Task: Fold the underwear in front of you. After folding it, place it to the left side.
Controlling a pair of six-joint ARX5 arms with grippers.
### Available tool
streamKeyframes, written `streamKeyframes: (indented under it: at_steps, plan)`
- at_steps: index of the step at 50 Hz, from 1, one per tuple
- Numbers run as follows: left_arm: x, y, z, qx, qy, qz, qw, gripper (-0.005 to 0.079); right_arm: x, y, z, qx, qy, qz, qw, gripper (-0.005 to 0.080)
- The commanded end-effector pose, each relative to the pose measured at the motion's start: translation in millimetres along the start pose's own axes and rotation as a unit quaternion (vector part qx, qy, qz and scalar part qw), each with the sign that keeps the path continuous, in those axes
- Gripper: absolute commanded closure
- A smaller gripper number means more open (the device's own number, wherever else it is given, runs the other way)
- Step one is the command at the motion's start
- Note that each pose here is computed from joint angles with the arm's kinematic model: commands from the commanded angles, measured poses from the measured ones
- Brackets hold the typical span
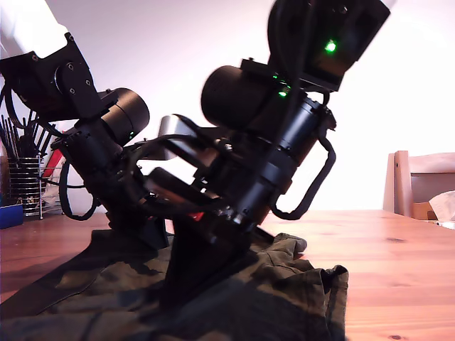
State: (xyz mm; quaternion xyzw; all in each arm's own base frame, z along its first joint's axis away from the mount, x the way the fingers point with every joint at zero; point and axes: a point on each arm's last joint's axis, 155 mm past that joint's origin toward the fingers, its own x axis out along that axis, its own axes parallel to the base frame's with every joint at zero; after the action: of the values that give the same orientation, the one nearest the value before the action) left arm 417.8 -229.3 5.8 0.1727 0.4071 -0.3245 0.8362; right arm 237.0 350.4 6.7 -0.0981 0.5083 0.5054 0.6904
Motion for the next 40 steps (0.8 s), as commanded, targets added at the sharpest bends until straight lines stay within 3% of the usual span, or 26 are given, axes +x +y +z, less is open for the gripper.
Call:
streamKeyframes:
  at_steps: [1,8,19,27,40]
  plan:
    - [-3,-5,-3,0.004,0.002,-0.006,1.000,0.0762,-9,4,10,-0.017,-0.021,-0.002,1.000,0.0763]
    - [-20,-7,14,0.007,-0.023,-0.013,1.000,0.0762,-25,-4,28,-0.048,-0.053,-0.036,0.997,0.0763]
    - [-55,-17,38,0.011,-0.061,-0.041,0.997,0.0762,-37,-14,33,-0.080,-0.060,-0.069,0.993,0.0763]
    - [-71,-29,29,0.014,-0.044,-0.066,0.997,0.0762,-51,-25,35,-0.103,-0.058,-0.116,0.986,0.0763]
    - [-100,-46,9,0.015,-0.056,-0.084,0.995,0.0762,-67,-23,17,-0.113,-0.060,-0.135,0.983,0.0763]
